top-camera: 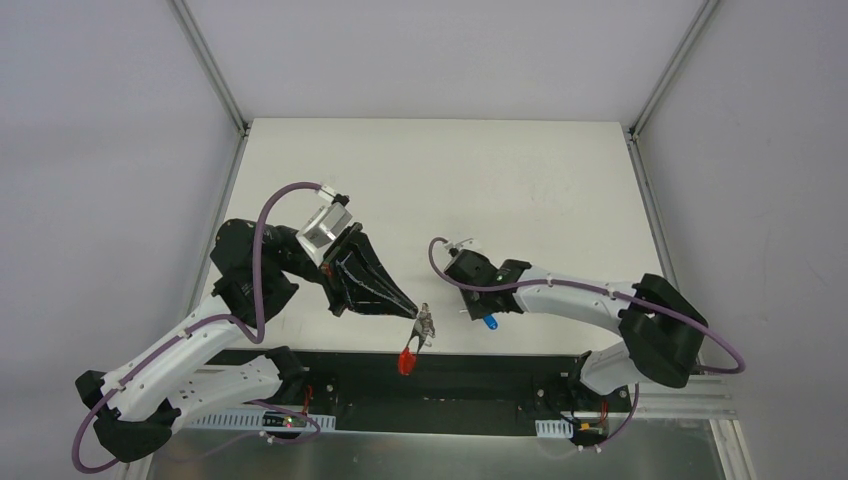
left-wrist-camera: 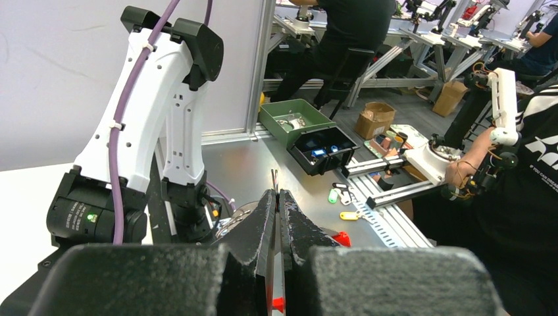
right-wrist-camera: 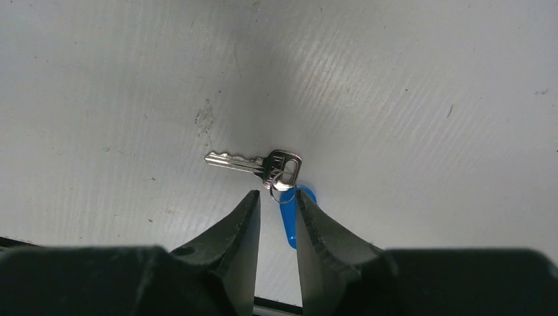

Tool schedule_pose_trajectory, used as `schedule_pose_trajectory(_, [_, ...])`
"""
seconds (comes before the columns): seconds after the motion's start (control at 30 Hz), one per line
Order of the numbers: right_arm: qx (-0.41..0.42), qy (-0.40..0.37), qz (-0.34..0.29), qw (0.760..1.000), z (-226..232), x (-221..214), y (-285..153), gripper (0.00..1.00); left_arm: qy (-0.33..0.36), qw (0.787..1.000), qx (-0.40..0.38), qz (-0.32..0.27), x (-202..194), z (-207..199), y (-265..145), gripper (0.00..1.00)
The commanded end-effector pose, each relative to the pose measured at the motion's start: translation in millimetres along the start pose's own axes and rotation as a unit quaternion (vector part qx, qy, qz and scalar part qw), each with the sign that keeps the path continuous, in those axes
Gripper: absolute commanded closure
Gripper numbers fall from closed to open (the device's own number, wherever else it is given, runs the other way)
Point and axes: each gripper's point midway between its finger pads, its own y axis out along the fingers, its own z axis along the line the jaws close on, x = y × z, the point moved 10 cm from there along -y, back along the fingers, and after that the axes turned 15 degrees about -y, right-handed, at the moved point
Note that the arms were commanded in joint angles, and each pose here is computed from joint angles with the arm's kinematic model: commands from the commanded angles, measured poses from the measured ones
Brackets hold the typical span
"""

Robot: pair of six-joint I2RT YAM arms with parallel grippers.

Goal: Put the keys on the keyring

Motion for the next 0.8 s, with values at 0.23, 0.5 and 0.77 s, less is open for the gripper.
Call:
schedule_pose_trajectory(0.23, [-0.013, -0.025, 0.017, 0.999, 5.7, 9.3, 1.5, 0.76, 0.038, 0.999, -0.017, -0.003, 4.8, -11.8, -0.6, 1.00])
schedule_pose_trajectory(0.5, [-0.026, -0.029, 0.019, 0.999, 4.3, 9.6, 1.6, 0.81, 0.039, 0.999, -0.016, 0.000, 4.8, -11.2, -0.6, 1.00])
schedule_pose_trajectory(0.77, [-0.034, -0.032, 0.027, 0.999, 4.3, 11.4, 4.2, 0.82, 0.039, 0.999, -0.014, 0.000, 4.2, -10.9, -1.0, 1.00])
